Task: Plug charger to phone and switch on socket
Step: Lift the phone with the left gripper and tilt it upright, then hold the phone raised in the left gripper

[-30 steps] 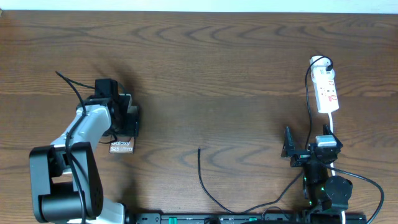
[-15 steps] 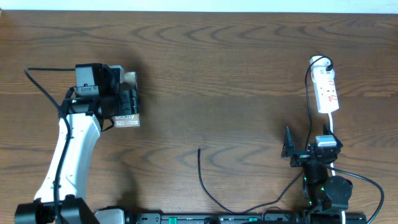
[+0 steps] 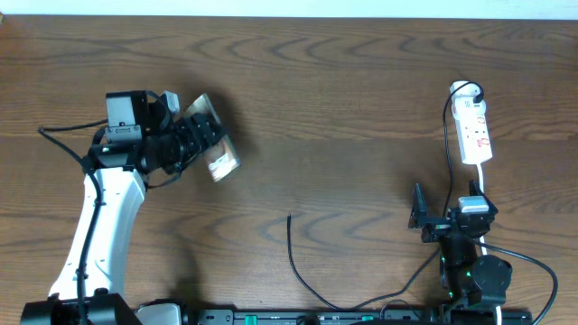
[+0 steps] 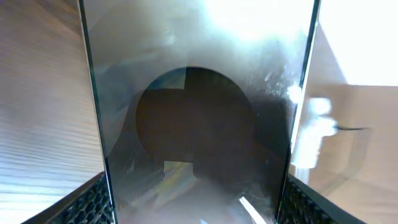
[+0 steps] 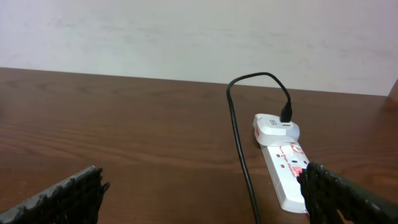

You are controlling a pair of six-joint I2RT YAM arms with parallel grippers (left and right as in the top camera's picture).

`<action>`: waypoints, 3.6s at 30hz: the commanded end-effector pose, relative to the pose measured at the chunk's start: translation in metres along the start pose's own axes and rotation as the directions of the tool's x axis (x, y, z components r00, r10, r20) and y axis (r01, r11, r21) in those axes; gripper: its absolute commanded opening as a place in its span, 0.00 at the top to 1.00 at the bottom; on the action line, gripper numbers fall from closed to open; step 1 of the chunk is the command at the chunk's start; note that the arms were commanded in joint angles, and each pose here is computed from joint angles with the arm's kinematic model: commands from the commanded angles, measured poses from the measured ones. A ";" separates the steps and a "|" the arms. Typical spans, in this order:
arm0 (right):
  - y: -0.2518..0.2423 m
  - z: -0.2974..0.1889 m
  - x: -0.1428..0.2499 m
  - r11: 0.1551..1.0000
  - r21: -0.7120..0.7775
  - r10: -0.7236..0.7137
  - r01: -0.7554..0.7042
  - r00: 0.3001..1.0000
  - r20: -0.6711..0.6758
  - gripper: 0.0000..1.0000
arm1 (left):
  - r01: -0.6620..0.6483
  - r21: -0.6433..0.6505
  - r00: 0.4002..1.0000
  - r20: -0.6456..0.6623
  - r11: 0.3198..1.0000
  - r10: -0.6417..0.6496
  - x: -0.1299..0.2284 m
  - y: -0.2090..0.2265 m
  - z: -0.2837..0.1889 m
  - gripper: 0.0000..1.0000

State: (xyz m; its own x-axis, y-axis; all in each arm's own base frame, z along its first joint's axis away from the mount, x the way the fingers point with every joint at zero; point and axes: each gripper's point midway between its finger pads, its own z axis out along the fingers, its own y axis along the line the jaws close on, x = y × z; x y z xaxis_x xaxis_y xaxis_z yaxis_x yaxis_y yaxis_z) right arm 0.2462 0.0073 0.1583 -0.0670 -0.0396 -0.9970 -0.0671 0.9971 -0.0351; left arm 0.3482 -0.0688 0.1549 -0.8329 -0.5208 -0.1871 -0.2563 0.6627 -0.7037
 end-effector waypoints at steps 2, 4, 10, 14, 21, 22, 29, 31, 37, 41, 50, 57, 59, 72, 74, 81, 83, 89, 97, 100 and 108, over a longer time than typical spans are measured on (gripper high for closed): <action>-0.002 0.000 0.001 1.000 0.011 0.014 -0.014 1.000 -0.004 0.01 | 0.293 0.211 0.952 -0.156 0.933 -0.264 0.011 -0.053 -0.015 0.92; -0.002 0.000 0.001 1.000 0.011 0.014 -0.014 1.000 -0.004 0.01 | 0.412 0.212 0.904 -0.213 0.886 -0.370 0.014 -0.059 -0.017 0.92; -0.002 0.000 0.001 1.000 0.011 0.014 -0.014 1.000 -0.004 0.01 | 0.708 0.137 0.686 -0.364 0.693 -0.630 0.024 -0.071 -0.022 0.93; -0.002 0.000 0.001 1.000 0.011 0.014 -0.014 1.000 -0.004 0.01 | 0.789 0.091 0.590 -0.385 0.607 -0.710 0.024 -0.072 -0.023 0.92; -0.002 0.000 0.001 1.000 0.011 0.014 -0.014 1.000 -0.004 0.01 | 0.846 0.066 0.494 -0.468 0.529 -0.733 0.027 -0.087 -0.030 0.93; -0.002 0.000 0.001 1.000 0.011 0.014 -0.014 1.000 -0.004 0.01 | 0.849 0.068 0.489 -0.479 0.524 -0.729 0.026 -0.089 -0.031 0.93; -0.002 0.000 0.001 1.000 0.011 0.014 -0.014 1.000 -0.004 0.01 | 0.881 0.038 0.424 -0.505 0.471 -0.752 0.027 -0.094 -0.033 0.92; -0.002 0.000 0.001 1.000 0.011 0.014 -0.014 1.000 -0.004 0.01 | 0.892 0.024 0.400 -0.509 0.452 -0.762 0.027 -0.094 -0.034 0.92; -0.002 0.000 0.001 1.000 0.011 0.014 -0.014 1.000 -0.004 0.01 | 0.899 0.015 0.384 -0.510 0.438 -0.770 0.027 -0.094 -0.034 0.92; -0.002 0.000 0.001 1.000 0.011 0.014 -0.014 1.000 -0.004 0.01 | 0.903 0.009 0.374 -0.510 0.430 -0.775 0.027 -0.094 -0.034 0.92; -0.002 0.000 0.001 1.000 0.011 0.014 -0.014 1.000 -0.004 0.01 | 0.916 -0.018 0.332 -0.528 0.401 -0.782 0.029 -0.096 -0.035 0.92; -0.002 0.000 0.001 1.000 0.011 0.014 -0.014 1.000 -0.004 0.01 | 0.916 -0.018 0.333 -0.527 0.401 -0.782 0.029 -0.096 -0.035 0.93; -0.002 0.000 0.001 1.000 0.011 0.014 -0.014 1.000 -0.004 0.01 | 0.916 -0.017 0.333 -0.527 0.402 -0.782 0.029 -0.096 -0.035 0.92; -0.002 0.000 0.001 1.000 0.011 0.014 -0.014 1.000 -0.004 0.01 | 0.876 0.038 0.427 -0.526 0.481 -0.735 0.029 -0.096 -0.035 0.93; -0.002 0.000 0.001 1.000 0.011 0.014 -0.014 1.000 -0.004 0.01 | 0.861 0.055 0.456 -0.525 0.506 -0.719 0.029 -0.096 -0.035 0.92; -0.002 0.000 0.001 1.000 0.011 0.014 -0.014 1.000 -0.004 0.01 | 0.833 0.085 0.505 -0.521 0.546 -0.689 0.029 -0.096 -0.035 0.93; -0.002 0.000 0.001 1.000 0.011 0.014 -0.014 1.000 -0.004 0.01 | 0.826 0.093 0.517 -0.519 0.557 -0.680 0.029 -0.096 -0.035 0.92; -0.002 0.000 0.001 1.000 0.011 0.014 -0.014 1.000 -0.004 0.01 | 0.820 0.099 0.526 -0.518 0.564 -0.674 0.029 -0.096 -0.035 0.93; -0.002 0.000 0.001 1.000 0.011 0.014 -0.014 1.000 -0.004 0.01 | 0.774 0.132 0.608 -0.429 0.620 -0.668 0.023 -0.084 -0.027 0.93; -0.002 0.000 0.001 1.000 0.011 0.014 -0.014 1.000 -0.004 0.01 | 0.774 0.103 0.613 -0.370 0.625 -0.698 0.022 -0.071 -0.022 0.93; -0.002 0.000 0.001 1.000 0.011 0.014 -0.014 1.000 -0.004 0.01 | 0.822 -0.109 0.550 -0.099 0.558 -0.829 0.036 -0.005 -0.010 0.93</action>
State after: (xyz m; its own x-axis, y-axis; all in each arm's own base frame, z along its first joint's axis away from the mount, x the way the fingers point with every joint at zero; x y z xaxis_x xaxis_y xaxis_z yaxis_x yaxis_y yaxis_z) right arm 0.2462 0.0073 0.1584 -0.0667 -0.0393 -0.9970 -0.0671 0.9971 -0.0348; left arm 0.3139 -0.1017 0.1652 -0.3104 -0.6881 0.6559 -0.8866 -0.0393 -0.4608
